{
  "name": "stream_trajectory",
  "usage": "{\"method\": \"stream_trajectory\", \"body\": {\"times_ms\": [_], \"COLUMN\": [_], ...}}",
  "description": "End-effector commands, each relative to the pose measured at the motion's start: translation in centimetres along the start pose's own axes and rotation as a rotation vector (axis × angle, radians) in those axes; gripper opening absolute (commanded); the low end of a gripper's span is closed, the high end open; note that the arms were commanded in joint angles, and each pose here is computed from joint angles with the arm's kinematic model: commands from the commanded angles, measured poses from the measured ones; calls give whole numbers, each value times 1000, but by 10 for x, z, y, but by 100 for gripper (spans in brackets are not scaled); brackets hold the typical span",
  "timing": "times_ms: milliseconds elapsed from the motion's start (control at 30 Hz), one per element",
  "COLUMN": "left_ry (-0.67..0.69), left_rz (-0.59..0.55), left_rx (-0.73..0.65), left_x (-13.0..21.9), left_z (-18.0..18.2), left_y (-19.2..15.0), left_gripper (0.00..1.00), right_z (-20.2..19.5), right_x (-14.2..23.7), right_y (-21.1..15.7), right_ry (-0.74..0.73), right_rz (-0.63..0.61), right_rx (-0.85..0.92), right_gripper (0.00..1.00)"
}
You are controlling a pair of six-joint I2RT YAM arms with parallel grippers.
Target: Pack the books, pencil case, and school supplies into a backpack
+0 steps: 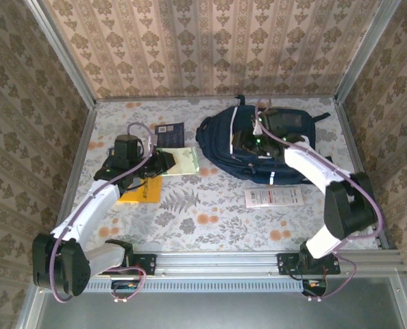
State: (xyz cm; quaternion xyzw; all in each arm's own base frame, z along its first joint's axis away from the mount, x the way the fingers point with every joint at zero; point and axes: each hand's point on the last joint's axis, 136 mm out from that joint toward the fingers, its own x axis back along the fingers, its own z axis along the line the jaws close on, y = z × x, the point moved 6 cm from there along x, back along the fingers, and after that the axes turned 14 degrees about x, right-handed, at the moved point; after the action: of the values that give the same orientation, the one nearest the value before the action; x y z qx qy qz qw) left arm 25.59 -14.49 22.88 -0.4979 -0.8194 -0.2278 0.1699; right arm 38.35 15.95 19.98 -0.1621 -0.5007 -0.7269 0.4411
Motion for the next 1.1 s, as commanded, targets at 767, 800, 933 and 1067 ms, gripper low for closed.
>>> {"method": "stream_trajectory", "body": {"times_ms": [767, 800, 933, 1067], "left_ry": [50, 50, 64, 71], "left_rz": [-103, -105, -111, -117], "left_rx": [-63, -64, -59, -48], "left_x": [27, 28, 29, 29], "left_z": [9, 8, 10, 9], "left_y": [16, 16, 17, 18], "left_gripper": [3, 3, 4, 4], "right_z": [-12, -9, 22, 55], "right_x": [-136, -133, -98, -49], "right_y": [61, 62, 81, 104], "right_ry": [-96, -86, -19, 91], "right_rz": [322, 335, 299, 236], "right_rx": [23, 43, 185, 290], "right_gripper": [5, 3, 0, 0]}}
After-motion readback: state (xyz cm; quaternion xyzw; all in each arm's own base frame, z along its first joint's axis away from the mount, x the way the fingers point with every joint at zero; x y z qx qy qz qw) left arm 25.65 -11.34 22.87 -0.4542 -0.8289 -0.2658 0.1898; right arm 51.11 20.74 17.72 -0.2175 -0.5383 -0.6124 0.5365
